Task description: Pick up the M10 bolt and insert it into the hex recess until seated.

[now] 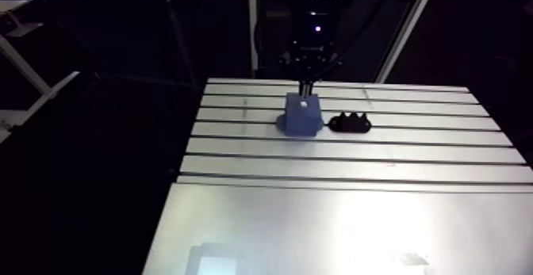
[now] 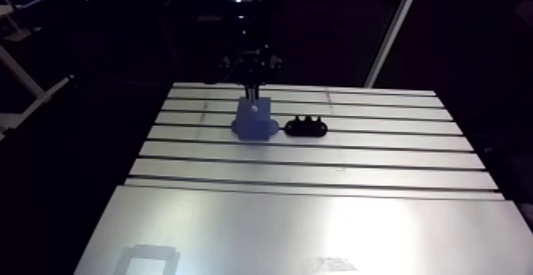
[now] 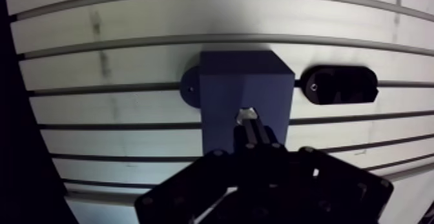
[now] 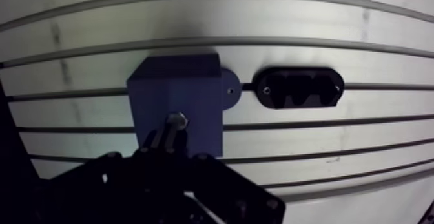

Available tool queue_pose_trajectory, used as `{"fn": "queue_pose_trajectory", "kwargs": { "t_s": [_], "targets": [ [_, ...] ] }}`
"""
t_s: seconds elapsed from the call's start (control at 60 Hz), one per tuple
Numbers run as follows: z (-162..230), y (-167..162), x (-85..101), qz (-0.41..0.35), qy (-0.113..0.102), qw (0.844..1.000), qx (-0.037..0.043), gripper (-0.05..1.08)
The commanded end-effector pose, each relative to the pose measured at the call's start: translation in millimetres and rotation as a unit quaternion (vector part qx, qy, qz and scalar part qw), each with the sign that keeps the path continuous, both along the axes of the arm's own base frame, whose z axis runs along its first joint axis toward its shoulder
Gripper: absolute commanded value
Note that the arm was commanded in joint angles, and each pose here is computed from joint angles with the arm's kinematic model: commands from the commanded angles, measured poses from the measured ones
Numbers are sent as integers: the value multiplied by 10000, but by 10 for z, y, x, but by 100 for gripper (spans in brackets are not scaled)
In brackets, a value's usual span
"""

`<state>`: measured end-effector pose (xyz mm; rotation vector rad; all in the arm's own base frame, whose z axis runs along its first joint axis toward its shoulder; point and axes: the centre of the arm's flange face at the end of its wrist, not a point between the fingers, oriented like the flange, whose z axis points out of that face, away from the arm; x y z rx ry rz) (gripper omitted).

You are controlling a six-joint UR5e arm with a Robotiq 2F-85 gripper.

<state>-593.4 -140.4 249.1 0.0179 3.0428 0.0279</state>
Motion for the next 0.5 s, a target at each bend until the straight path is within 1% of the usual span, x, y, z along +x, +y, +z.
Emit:
{"fn": "queue_pose_trajectory", "kwargs": {
  "t_s": [0.017, 0.1, 0.35, 0.383, 0.433, 0.45, 0.467, 0.5],
  "targets": [
    [10, 4, 1, -12, 0, 10000, -11, 0],
    [22, -1, -6, -13, 7, 10000, -31, 0],
    [81, -10, -14, -6, 43, 10000, -31, 0],
    [189, -8, -34, -4, 89, 10000, -19, 0],
    [262, -15, -47, 3, 85, 10000, -11, 0],
    [364, -9, -54, -3, 58, 10000, -16, 0],
    [503, -6, -61, -2, 55, 10000, -3, 0],
    [503, -6, -61, -2, 55, 10000, -3, 0]
  ]
}}
